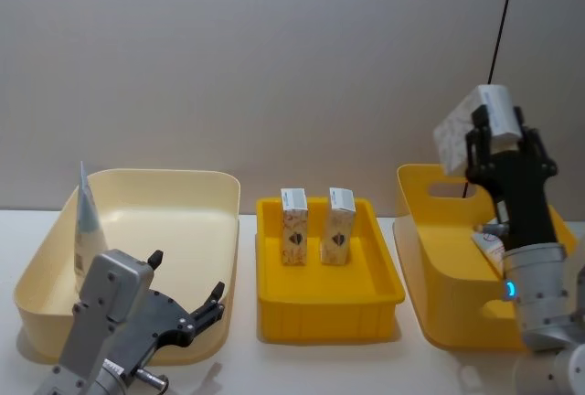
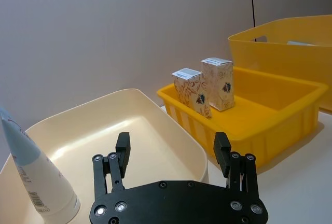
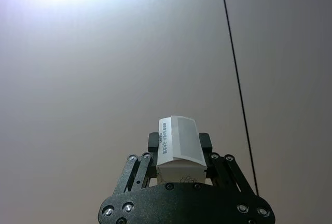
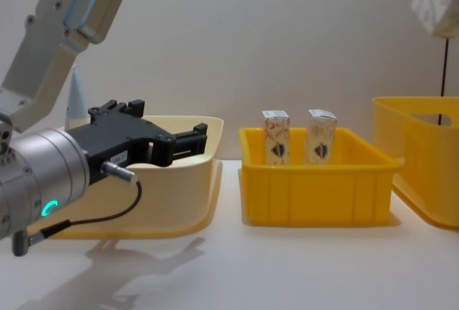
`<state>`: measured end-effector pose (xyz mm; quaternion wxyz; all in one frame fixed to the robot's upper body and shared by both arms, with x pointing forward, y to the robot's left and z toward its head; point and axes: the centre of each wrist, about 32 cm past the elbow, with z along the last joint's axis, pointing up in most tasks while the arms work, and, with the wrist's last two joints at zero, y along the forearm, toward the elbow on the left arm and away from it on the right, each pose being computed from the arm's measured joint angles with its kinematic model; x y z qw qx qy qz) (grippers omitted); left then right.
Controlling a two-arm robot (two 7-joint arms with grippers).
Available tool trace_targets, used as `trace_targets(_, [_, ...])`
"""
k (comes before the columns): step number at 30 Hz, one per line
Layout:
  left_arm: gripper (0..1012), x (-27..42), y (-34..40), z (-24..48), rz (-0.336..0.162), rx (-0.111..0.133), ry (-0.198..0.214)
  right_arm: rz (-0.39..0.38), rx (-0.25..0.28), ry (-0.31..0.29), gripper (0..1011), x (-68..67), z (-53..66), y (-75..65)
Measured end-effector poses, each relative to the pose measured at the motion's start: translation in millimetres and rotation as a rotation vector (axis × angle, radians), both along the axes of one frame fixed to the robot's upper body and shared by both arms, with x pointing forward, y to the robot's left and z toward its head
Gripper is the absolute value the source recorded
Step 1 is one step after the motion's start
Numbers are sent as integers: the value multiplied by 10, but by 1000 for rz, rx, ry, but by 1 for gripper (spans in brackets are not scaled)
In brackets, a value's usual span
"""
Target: Bimanual collaborative sorting of washing and personal care products
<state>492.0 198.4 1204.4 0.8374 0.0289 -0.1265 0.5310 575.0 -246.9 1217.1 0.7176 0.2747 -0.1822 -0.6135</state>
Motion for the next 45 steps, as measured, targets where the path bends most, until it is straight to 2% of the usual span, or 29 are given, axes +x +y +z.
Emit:
trace_targets(10, [1003,0,0,0,0,0,0,-53,-8,44,435,-147,87,-120])
trace_targets(23, [1003,0,0,0,0,0,0,-127,-86,203,434,-303,192,-191])
trace_targets(34, [1003,0,0,0,0,0,0,-177,-155,361,435,-314,199,-198])
trace_targets(44, [1003,0,0,0,0,0,0,-194,-210,525,435,-221,97,-142])
trace_targets(45, [1003,0,0,0,0,0,0,-194,-210,525,434,-221,97,-142])
